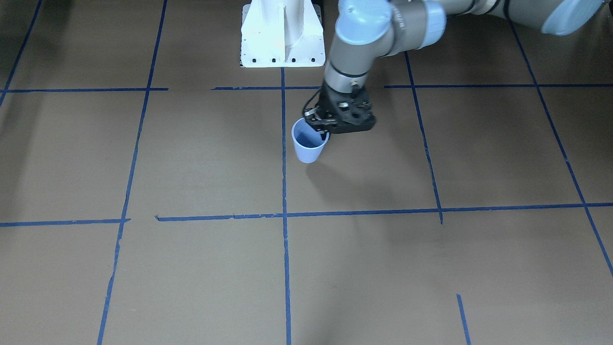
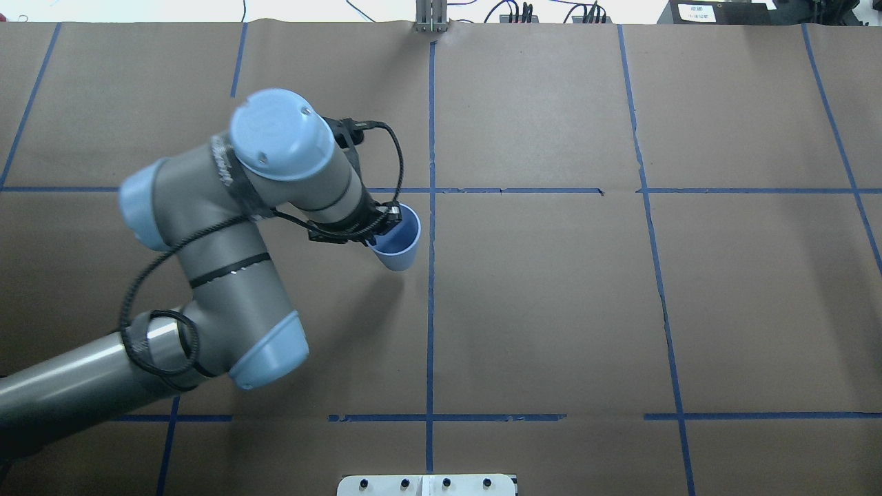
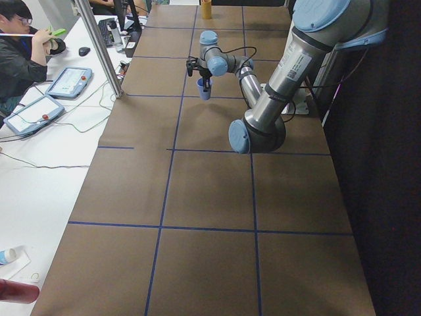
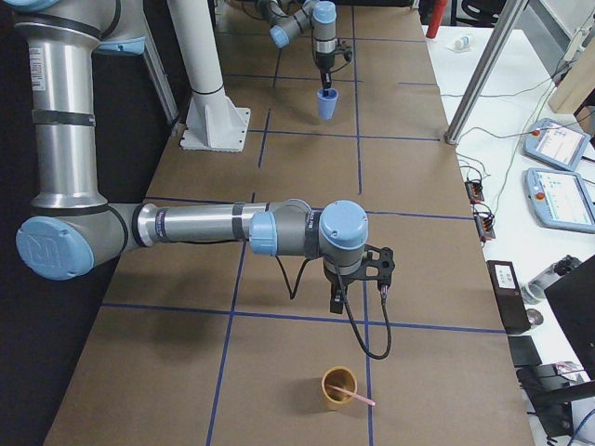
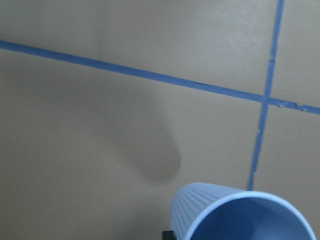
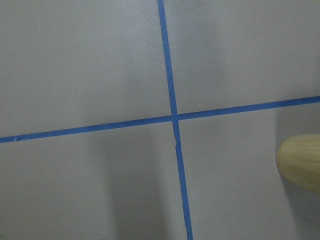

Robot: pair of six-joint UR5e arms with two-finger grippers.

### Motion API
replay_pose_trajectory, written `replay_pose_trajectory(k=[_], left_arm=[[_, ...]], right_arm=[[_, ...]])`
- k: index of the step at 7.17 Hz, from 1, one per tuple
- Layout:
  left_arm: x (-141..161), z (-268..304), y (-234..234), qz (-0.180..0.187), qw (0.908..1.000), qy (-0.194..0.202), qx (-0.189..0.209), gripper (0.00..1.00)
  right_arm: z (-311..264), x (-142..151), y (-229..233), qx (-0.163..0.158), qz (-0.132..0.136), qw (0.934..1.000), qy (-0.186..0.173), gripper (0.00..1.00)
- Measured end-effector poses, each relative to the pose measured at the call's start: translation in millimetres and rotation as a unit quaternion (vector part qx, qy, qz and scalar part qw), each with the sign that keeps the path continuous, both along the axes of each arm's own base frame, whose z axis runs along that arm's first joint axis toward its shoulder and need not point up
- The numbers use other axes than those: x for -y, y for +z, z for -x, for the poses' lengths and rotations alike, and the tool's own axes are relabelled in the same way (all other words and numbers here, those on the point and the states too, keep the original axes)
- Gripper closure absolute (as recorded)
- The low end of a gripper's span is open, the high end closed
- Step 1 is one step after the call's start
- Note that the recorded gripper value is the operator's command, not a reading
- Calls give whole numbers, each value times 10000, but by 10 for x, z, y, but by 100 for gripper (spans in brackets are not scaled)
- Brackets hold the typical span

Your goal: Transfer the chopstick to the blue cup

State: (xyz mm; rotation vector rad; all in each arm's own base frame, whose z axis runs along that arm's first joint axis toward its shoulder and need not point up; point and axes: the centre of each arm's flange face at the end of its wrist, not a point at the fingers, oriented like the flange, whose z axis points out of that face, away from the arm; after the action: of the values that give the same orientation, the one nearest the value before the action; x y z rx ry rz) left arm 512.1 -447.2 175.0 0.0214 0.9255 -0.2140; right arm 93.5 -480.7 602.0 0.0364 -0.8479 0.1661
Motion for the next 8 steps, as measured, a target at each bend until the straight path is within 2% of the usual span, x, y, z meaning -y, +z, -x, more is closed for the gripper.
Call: replay_pose_trajectory(k=[3,4,5,8], left_arm=[[12,-377,-4,-36,9999,-28,-102,98],[14,-398,-42,-52,9999,-24,-127,64],[15,-405,-60,-67,9999,-15,-138,1],[14,-328,-116,-122,9997,-23,-189,0]], right_arm=[[4,2,-37,30,-27,10000,10,0],[4,5,-43,32,-26,10000,12,0],[2,19,-55,19,-38,10000,14,0],[-3,-6,32,-23,13,10000,6,0]])
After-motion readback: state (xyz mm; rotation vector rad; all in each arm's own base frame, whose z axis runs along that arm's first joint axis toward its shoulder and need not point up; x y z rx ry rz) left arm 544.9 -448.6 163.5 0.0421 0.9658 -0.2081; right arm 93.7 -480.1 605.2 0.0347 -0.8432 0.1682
